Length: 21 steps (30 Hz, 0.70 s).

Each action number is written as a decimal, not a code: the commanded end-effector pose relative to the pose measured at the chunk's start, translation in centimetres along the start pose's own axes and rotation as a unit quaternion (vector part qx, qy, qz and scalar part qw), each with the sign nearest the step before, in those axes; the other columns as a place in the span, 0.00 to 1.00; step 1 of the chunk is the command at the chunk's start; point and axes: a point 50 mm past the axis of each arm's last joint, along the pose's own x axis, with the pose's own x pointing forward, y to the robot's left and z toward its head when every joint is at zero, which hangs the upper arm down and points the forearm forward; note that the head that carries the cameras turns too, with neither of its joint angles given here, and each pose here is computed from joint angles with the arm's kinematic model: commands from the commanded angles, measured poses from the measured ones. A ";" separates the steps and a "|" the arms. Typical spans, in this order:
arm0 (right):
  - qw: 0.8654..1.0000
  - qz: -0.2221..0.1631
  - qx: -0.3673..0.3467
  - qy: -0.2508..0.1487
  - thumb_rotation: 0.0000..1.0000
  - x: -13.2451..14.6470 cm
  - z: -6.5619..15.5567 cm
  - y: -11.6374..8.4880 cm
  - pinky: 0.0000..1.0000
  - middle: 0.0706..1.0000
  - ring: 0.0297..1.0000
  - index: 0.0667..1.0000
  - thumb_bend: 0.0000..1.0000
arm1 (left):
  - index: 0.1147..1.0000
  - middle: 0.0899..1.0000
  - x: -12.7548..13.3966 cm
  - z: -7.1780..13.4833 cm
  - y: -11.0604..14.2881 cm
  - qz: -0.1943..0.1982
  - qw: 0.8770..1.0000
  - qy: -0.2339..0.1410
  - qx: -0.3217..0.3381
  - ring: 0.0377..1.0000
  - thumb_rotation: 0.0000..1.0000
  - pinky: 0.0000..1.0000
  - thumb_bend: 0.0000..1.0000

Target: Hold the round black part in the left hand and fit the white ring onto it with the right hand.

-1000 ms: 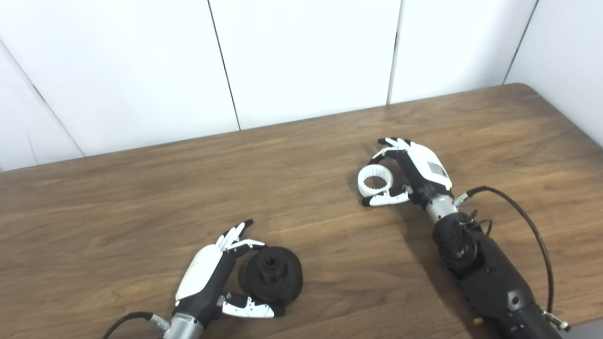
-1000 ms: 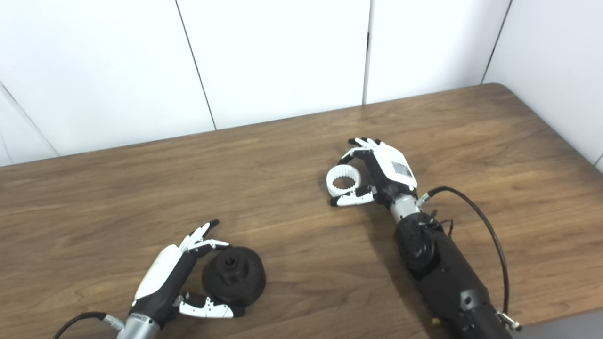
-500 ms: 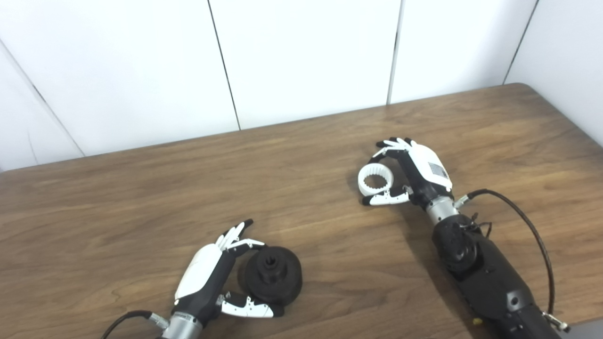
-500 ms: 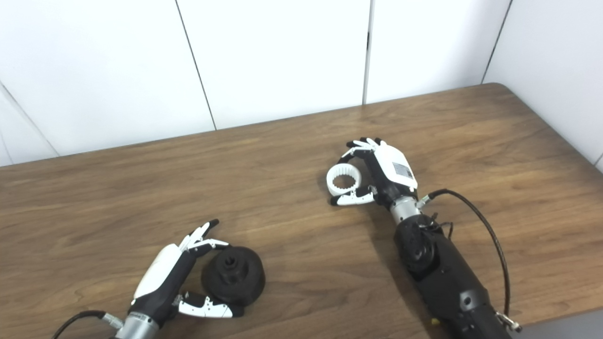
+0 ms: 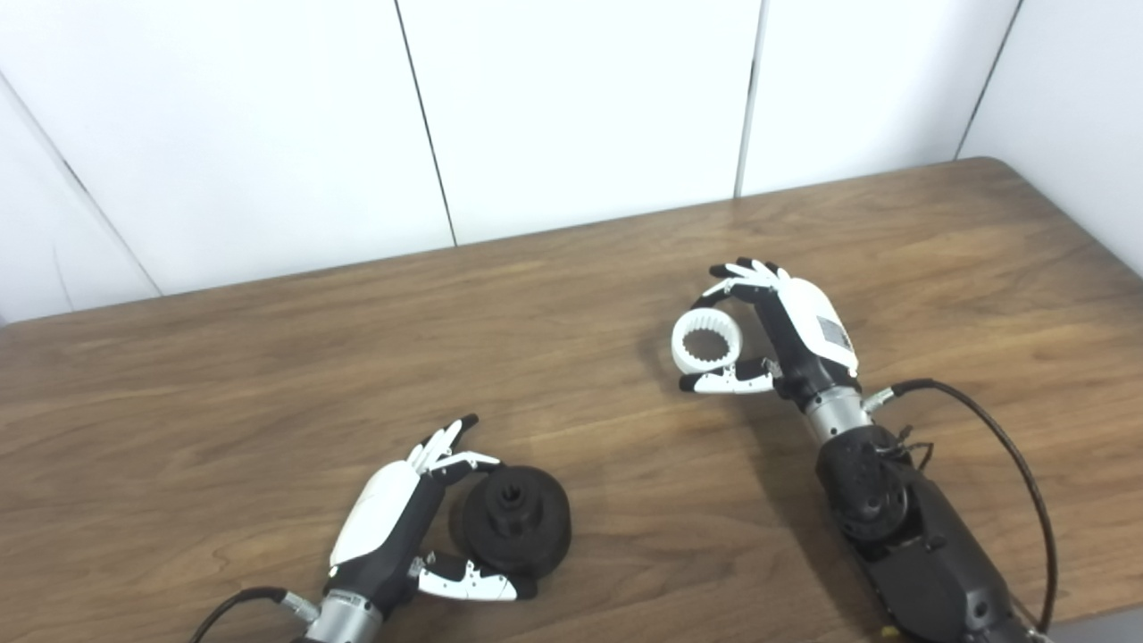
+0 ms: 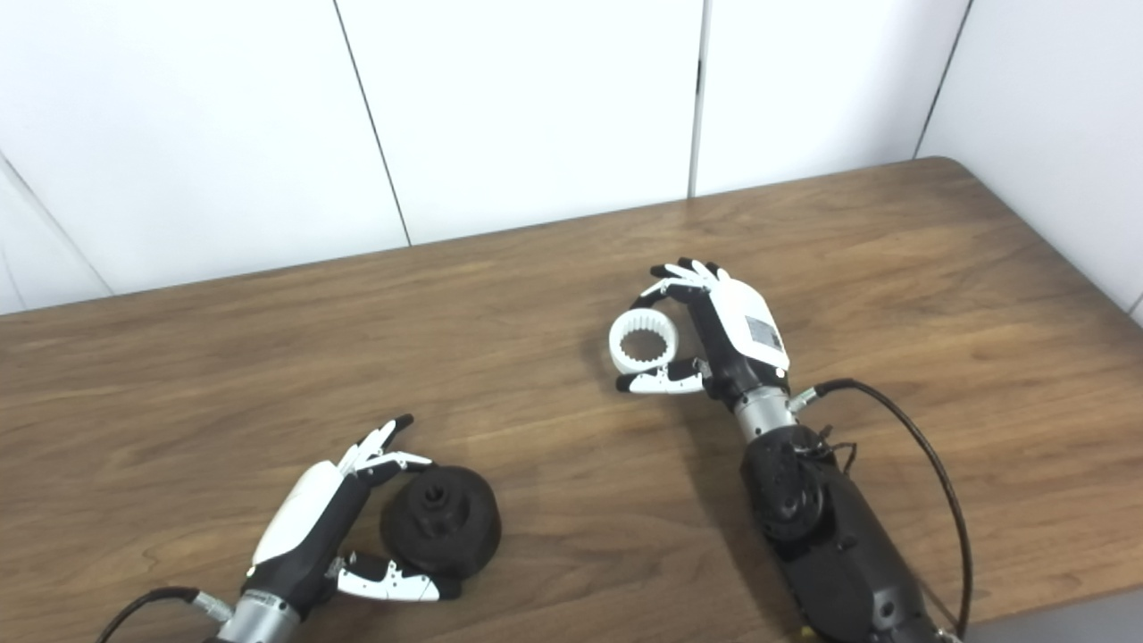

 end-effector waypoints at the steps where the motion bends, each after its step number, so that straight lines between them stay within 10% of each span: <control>1: 0.998 -0.031 0.014 -0.046 0.14 0.8 2.1 -1.6 0.97 0.84 0.94 0.45 0.52 | 0.54 1.00 0.8 0.8 1.2 0.021 1.000 -0.020 0.011 1.00 0.28 1.00 0.93; 21: 0.987 0.017 0.085 -0.136 0.14 -2.5 8.1 -1.8 0.84 0.83 0.93 0.44 0.52 | 0.53 1.00 2.4 2.0 -0.7 0.031 0.999 -0.017 0.012 1.00 0.27 1.00 0.95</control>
